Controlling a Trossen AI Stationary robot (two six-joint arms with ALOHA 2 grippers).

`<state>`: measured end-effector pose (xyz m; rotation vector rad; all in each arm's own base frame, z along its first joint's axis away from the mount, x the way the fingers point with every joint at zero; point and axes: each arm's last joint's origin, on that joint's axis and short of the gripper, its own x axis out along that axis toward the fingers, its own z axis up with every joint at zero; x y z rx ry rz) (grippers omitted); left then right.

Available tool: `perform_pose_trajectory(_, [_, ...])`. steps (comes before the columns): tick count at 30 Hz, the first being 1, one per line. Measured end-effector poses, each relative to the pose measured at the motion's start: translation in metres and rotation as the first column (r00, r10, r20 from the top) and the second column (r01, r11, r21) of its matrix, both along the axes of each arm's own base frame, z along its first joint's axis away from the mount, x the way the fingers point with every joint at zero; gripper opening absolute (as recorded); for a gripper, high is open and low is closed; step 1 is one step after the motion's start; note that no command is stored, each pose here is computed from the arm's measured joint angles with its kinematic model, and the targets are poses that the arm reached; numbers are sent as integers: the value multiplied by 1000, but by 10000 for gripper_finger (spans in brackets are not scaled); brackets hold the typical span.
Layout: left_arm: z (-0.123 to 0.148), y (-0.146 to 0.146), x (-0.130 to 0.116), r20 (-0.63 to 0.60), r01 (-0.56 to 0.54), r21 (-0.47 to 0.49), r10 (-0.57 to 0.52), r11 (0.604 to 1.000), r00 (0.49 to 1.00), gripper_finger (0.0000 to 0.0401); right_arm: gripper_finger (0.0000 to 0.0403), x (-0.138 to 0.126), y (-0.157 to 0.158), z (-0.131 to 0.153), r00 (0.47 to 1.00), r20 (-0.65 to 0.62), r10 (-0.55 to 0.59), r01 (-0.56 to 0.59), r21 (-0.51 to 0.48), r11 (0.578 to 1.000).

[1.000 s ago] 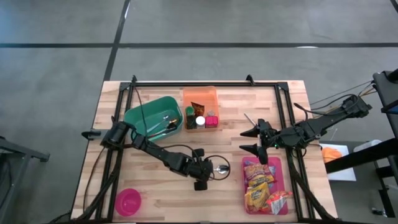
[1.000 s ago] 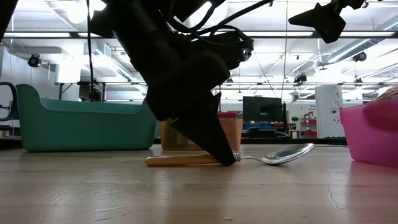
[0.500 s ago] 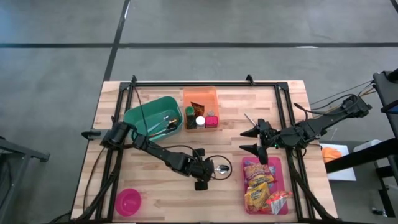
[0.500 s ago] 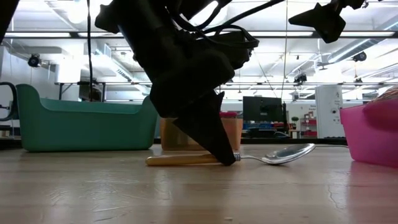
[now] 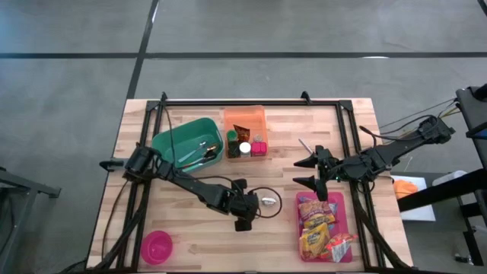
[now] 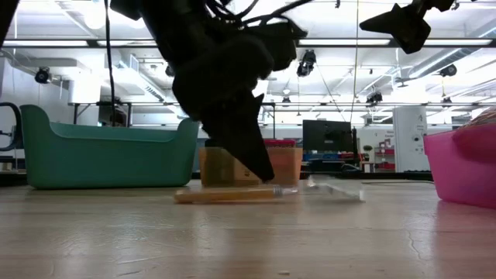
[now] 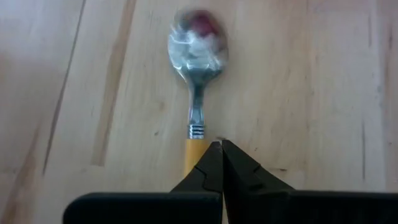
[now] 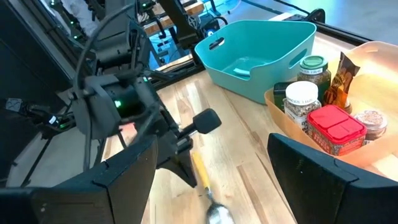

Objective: Pick & Place Food Item
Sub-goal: Put the yellow spoon into the green bin

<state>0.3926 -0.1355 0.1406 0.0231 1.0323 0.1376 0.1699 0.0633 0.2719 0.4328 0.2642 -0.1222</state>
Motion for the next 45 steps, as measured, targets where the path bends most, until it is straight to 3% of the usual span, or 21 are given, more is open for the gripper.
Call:
perform_pose_trajectory(7, [13, 1, -3, 20, -4, -10, 5, 1000, 1000, 4, 299, 0, 0, 0, 1000, 0, 0, 0, 0, 1000])
perform_pose_trajectory(14, [13, 3, 1, 59, -10, 41, 8, 999, 998, 10, 299, 0, 0, 0, 1000, 0, 0, 0, 0, 1000])
perform_pose_trajectory(19, [14, 2, 8, 125, 37, 53, -43, 998, 991, 76, 299, 0, 0, 0, 1000, 0, 0, 0, 0, 1000])
perform_pose_trajectory(25, [-5, 16, 16, 110, -15, 58, 9, 998, 994, 171, 299, 0, 0, 0, 1000, -1, 0, 0, 0, 1000])
perform_pose_trajectory(30, [-15, 27, 21, 102, -45, 59, 39, 997, 994, 215, 299, 0, 0, 0, 1000, -1, 0, 0, 0, 1000])
perform_pose_trajectory(45, [-32, 37, 16, 106, -38, -14, 39, 999, 994, 213, 299, 0, 0, 0, 1000, -1, 0, 0, 0, 1000])
